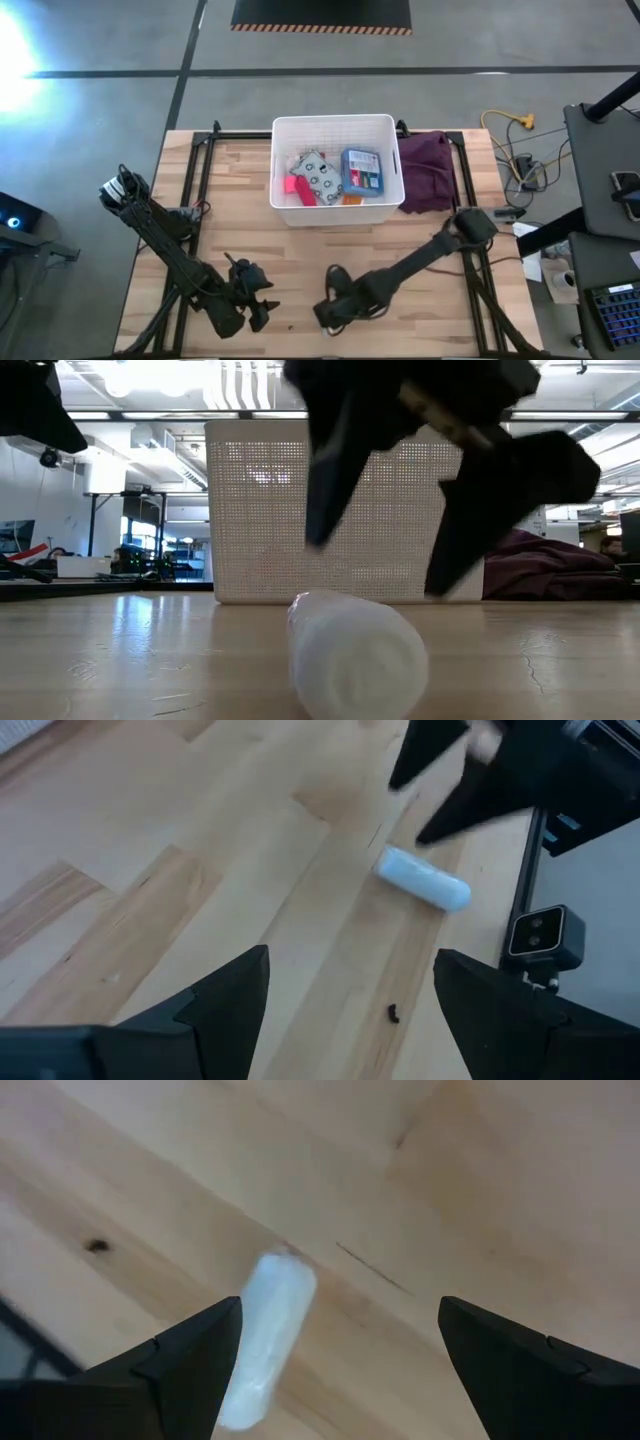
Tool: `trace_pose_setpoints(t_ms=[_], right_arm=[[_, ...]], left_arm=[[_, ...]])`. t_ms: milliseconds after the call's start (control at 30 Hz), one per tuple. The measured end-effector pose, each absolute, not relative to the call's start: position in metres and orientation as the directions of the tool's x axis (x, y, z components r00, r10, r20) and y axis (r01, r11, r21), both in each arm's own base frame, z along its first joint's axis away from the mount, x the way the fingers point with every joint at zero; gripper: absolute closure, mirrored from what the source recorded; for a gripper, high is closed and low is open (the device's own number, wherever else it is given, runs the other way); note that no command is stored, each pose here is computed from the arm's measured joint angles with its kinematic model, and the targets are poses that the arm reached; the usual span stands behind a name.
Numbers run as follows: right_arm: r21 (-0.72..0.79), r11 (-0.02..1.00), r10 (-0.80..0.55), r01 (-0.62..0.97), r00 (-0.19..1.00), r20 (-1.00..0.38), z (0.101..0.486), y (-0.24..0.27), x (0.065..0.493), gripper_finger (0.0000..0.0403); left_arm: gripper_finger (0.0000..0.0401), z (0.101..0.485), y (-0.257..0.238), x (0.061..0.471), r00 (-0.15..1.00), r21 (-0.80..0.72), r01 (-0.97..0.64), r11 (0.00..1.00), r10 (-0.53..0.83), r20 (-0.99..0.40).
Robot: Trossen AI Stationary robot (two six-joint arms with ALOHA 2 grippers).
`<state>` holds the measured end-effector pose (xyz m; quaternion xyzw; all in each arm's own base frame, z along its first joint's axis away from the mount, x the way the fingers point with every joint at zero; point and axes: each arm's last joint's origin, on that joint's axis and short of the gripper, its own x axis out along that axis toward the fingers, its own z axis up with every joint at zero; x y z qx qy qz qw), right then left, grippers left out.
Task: Pick & place medical supplies in basket/bin
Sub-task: Put the white rolled gauze into the white bin
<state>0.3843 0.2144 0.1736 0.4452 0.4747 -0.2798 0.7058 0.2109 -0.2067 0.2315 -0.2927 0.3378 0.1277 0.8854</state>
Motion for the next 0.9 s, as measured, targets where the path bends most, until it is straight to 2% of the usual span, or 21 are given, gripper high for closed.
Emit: trace_pose_setpoints(t_ms=[100, 367, 567, 733, 800, 900], right_arm=[[0.333, 0.463, 0.032, 0.822, 0.360, -0.932, 0.163, 0.225, 0.394, 0.0075], [0.386, 0.485, 0.071, 0.784, 0.405, -0.911, 0.169, 0.255, 0.417, 0.0075], [0.262, 0.460, 0.022, 0.848, 0.284, -0.958, 0.141, 0.267, 0.421, 0.0076], [0.217, 0.503, -0.033, 0.837, 0.269, -0.963, 0.140, 0.274, 0.423, 0.0077], [0.196, 0.520, -0.044, 0.831, 0.256, -0.966, 0.141, 0.274, 0.423, 0.0087], [0.155, 0.551, -0.076, 0.820, 0.234, -0.969, 0.140, 0.271, 0.421, 0.0127]], left_arm=[[0.0139, 0.232, -0.207, 0.210, 0.740, -0.433, -0.421, 0.797, 0.026, -0.672], [0.0139, 0.231, -0.211, 0.206, 0.737, -0.432, -0.406, 0.805, 0.010, -0.675], [0.0139, 0.231, -0.212, 0.205, 0.737, -0.428, -0.400, 0.810, 0.006, -0.676], [0.0139, 0.231, -0.212, 0.204, 0.733, -0.421, -0.401, 0.813, 0.010, -0.680], [0.0139, 0.230, -0.212, 0.204, 0.733, -0.420, -0.402, 0.814, 0.011, -0.681], [0.0139, 0.230, -0.211, 0.204, 0.732, -0.412, -0.405, 0.816, 0.020, -0.681]])
